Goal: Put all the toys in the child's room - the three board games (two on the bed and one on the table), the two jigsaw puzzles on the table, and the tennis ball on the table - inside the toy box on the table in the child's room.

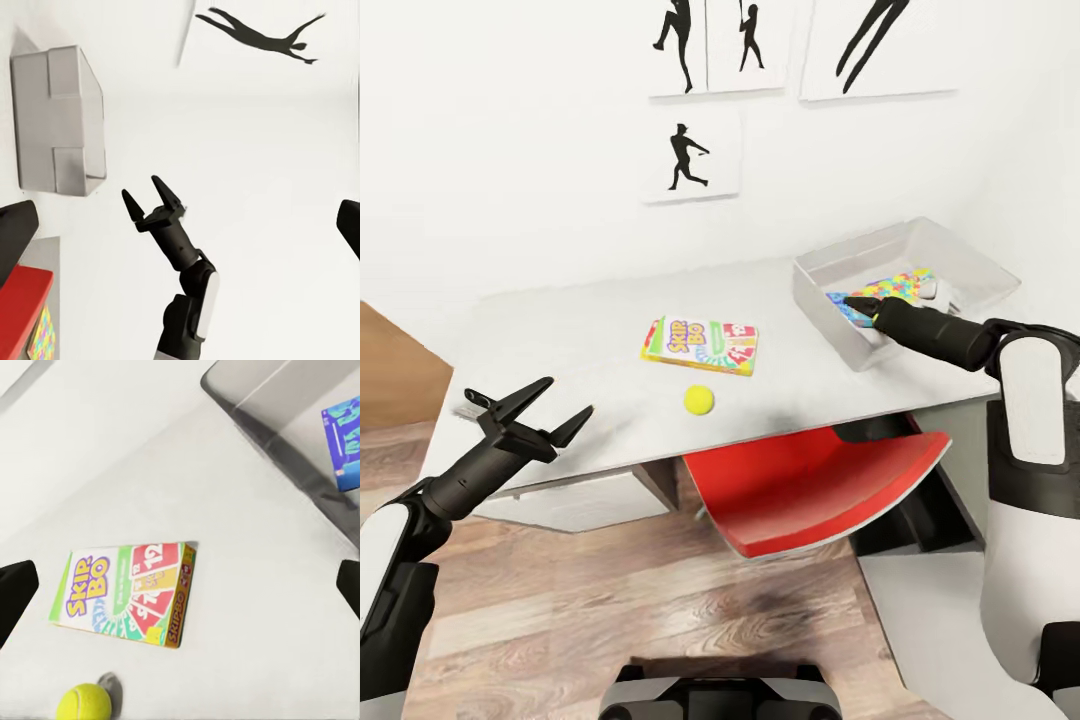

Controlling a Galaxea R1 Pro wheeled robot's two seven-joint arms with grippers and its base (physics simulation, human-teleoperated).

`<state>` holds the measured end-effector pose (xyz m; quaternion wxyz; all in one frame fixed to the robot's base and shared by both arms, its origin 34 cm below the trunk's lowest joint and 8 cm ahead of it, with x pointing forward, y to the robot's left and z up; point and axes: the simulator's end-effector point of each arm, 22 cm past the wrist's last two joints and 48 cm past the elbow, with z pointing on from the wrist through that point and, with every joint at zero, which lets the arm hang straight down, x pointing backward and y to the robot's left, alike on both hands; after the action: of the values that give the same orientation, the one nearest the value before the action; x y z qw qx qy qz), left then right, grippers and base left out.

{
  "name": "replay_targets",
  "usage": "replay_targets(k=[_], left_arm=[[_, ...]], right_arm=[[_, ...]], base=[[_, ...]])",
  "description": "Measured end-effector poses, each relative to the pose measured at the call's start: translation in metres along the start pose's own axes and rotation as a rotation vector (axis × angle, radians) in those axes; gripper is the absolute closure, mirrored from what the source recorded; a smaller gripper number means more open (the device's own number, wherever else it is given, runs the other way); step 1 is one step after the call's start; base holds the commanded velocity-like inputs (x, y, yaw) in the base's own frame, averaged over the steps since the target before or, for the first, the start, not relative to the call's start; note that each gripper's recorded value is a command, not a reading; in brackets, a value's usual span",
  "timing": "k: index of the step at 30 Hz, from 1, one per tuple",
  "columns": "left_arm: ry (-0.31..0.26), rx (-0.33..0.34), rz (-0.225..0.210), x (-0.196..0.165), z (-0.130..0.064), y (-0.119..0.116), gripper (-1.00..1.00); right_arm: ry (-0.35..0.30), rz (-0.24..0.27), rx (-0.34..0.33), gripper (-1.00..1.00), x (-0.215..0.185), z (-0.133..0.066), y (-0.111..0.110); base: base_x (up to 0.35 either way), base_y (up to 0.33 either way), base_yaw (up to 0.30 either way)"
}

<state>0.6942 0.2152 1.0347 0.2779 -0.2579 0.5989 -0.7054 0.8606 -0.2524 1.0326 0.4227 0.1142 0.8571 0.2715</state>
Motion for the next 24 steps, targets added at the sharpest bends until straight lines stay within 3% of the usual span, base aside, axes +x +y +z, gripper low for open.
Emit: replay_targets(k=[9,24], left_arm=[[0.001,-0.002,0.001,-0.0003,-0.0003,0.0001,-1.00],[0.001,-0.003,0.002,-0.0003,-0.0004,0.0004,-1.00]], right_arm=[[0.005,-0.003,-0.001,-1.00,0.0023,0.0008,0.0012],[0.020,-0.018,-0.008,-1.00,0.0077,0.0034,0.0062]], base=[[0.000,0.000,0.230],[0.010,0.000,0.038]])
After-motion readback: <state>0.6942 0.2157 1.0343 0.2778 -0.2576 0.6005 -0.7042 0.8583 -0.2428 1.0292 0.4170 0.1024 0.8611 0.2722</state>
